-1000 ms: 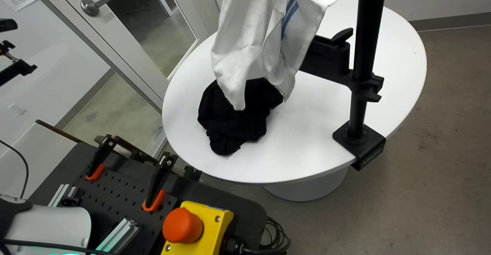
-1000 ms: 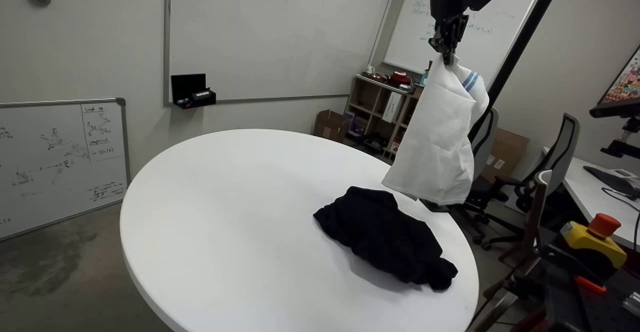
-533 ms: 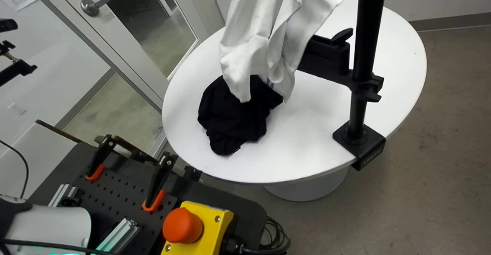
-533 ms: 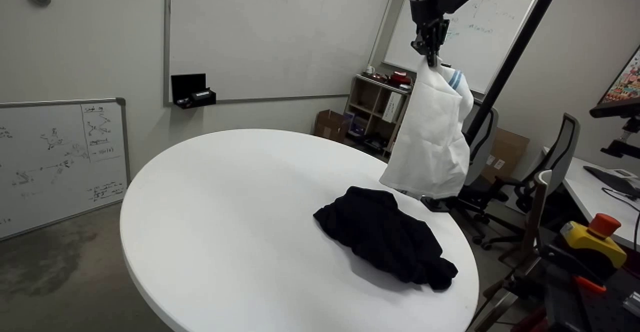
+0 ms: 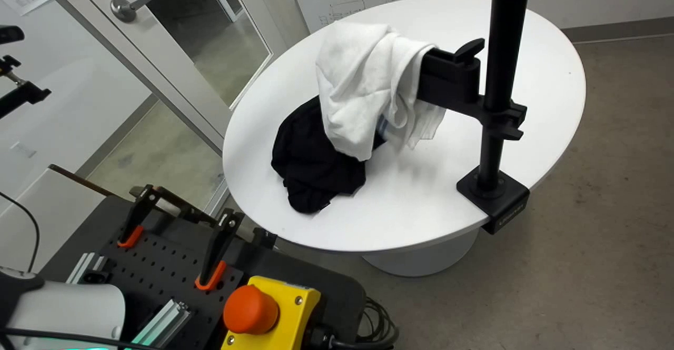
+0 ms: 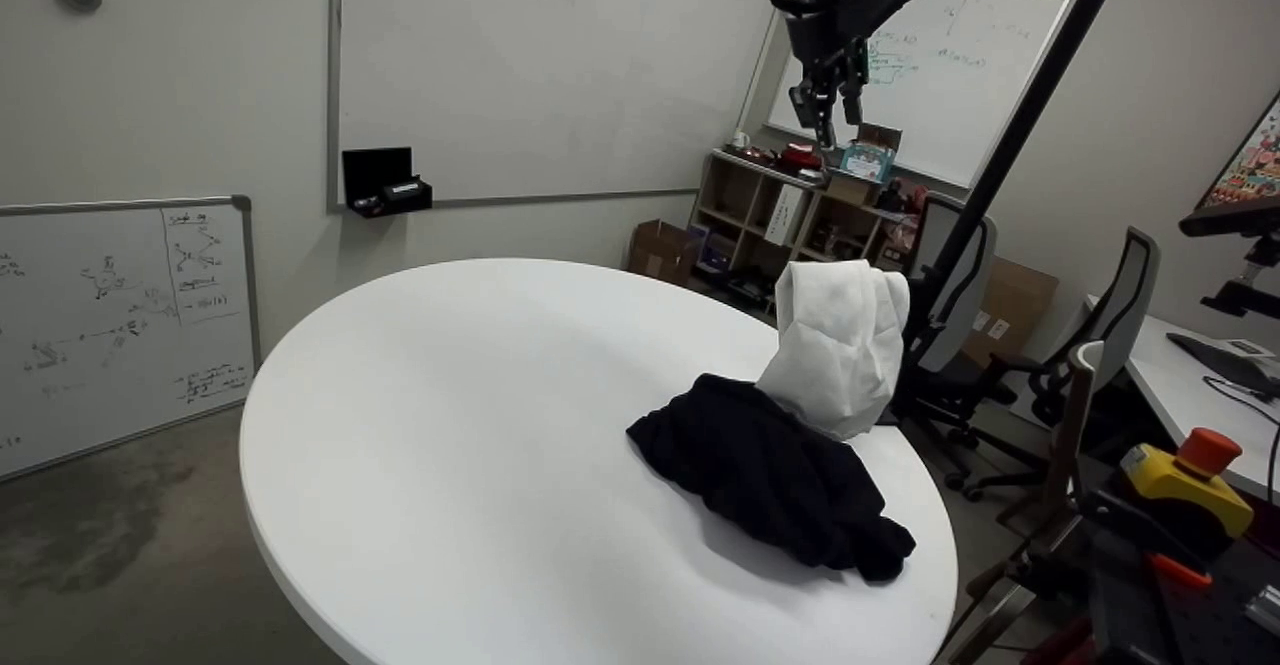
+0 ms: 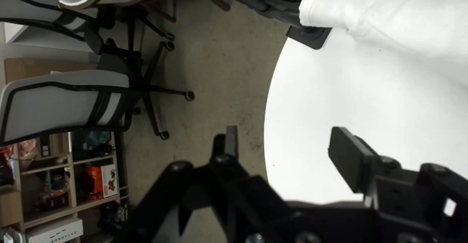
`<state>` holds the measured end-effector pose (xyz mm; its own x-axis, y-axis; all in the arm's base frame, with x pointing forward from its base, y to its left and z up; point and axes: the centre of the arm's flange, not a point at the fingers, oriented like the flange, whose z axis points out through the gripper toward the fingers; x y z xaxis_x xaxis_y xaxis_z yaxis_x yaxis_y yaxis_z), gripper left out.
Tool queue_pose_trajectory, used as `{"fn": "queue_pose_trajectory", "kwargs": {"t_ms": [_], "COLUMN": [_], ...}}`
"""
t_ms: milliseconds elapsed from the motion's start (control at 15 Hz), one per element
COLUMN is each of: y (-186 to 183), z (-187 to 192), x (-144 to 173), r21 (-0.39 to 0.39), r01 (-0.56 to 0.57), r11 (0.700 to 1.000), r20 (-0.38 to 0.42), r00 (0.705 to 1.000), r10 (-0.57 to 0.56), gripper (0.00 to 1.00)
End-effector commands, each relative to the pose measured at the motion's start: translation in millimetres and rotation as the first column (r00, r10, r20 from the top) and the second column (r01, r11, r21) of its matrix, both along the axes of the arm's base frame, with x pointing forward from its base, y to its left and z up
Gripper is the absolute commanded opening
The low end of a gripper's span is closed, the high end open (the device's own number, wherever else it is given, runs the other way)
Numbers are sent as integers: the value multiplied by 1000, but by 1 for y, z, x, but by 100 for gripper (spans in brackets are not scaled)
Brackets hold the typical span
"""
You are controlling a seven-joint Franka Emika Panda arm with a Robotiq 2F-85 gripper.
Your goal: Put the white towel on the black rod
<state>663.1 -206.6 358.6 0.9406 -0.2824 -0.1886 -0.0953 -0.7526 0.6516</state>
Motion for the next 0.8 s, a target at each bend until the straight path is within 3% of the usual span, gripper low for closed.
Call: {"fn": "queue_pose_trajectory", "kwargs": {"t_ms": [0, 267, 467, 733], "y": [12, 59, 117, 208], "z": [7, 18, 24, 21], "x": [19, 8, -6, -41], "r21": [3, 52, 69, 83], "r01": [-44, -209, -368, -545], "r11": [999, 977, 927, 835], "r20": [-24, 21, 59, 109], "r00": [999, 978, 929, 837], "r10": [44, 208, 365, 536], "gripper": [97, 100, 100, 100]}}
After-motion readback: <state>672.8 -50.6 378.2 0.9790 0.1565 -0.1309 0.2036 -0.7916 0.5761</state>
